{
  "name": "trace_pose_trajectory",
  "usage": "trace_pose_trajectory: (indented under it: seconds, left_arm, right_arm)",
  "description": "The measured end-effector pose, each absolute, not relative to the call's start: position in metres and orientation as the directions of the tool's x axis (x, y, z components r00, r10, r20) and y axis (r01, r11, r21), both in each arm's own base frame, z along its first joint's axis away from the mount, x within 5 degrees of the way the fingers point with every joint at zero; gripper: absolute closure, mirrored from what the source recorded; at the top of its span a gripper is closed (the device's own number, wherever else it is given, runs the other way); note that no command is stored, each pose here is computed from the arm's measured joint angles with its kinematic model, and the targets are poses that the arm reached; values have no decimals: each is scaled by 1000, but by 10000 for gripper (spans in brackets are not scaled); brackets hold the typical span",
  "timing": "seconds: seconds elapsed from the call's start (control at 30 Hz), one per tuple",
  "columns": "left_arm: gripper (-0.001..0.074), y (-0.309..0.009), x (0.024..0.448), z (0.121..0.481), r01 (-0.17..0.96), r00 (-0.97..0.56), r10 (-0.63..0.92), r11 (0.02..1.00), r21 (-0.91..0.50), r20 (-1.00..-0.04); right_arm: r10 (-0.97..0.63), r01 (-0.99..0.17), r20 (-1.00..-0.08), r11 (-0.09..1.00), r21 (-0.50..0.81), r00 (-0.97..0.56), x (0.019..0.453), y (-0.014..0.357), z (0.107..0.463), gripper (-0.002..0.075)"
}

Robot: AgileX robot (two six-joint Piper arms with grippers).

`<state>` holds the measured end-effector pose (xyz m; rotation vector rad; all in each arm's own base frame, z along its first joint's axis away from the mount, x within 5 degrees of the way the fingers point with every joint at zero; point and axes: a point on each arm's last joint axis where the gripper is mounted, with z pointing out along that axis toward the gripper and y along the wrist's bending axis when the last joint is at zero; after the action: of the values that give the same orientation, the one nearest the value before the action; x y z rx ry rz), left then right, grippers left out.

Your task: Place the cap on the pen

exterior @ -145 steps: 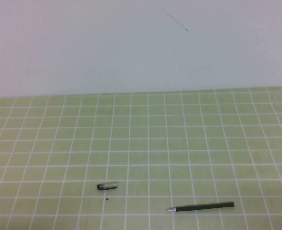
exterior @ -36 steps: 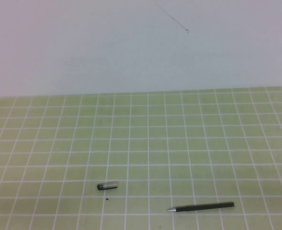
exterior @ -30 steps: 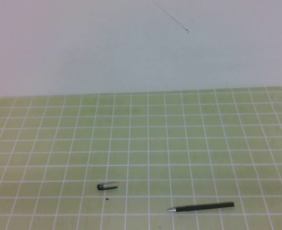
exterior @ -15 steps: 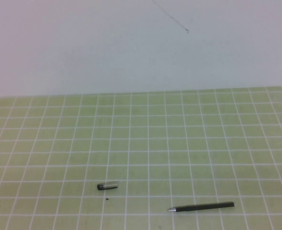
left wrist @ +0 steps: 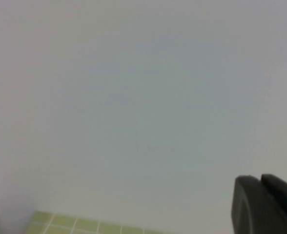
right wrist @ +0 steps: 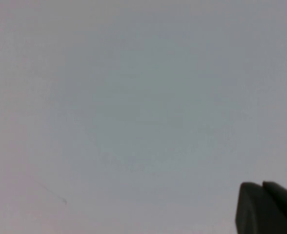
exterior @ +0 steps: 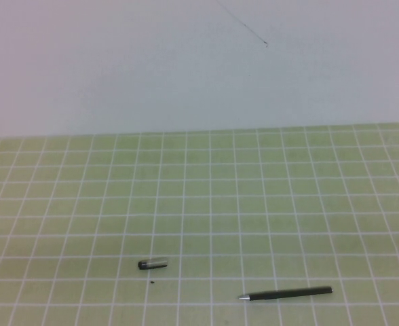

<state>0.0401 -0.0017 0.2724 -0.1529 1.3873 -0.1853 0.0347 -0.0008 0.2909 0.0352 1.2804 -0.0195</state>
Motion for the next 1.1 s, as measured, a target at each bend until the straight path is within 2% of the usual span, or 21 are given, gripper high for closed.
trace_pose_trajectory:
  seconds: [0.2,0.33,0.43,0.5,0.57,0.63,0.7,0.87,1.1]
  left_arm:
    - [736,-1,40,274,33,195,-197,980,-194,-961]
    - [736,-2,40,272,55,168,-271,963,-265,-948]
    - [736,-3,46,272,49,113,-276,961,-272,-954]
    - [736,-3,53,272,37,56,-277,961,-276,-959]
    - [736,-4,61,271,26,-28,-279,960,-280,-960]
    - [736,-5,70,274,17,-111,-275,960,-278,-955]
    - [736,-6,81,274,4,-197,-266,962,-272,-944]
    - [736,-7,97,278,5,-321,-216,973,-229,-922]
    - [736,-7,98,278,15,-342,-188,979,-206,-921]
  right_arm:
    - [-115,-53,-993,992,-114,-18,41,7,320,729]
    - [-229,-155,-945,968,-197,-231,63,10,334,729]
    - [-368,-253,-871,922,-295,-326,87,11,348,729]
    - [-500,-381,-767,853,-357,-402,107,12,352,729]
    - [-589,-522,-654,787,-330,-475,128,14,351,729]
    - [-682,-664,-556,693,-282,-475,147,17,351,729]
    - [-724,-748,-519,626,-219,-454,170,21,351,729]
    - [-791,-832,-484,516,-201,-374,224,40,344,729]
    - [-904,-947,-362,292,-131,-229,272,101,302,729]
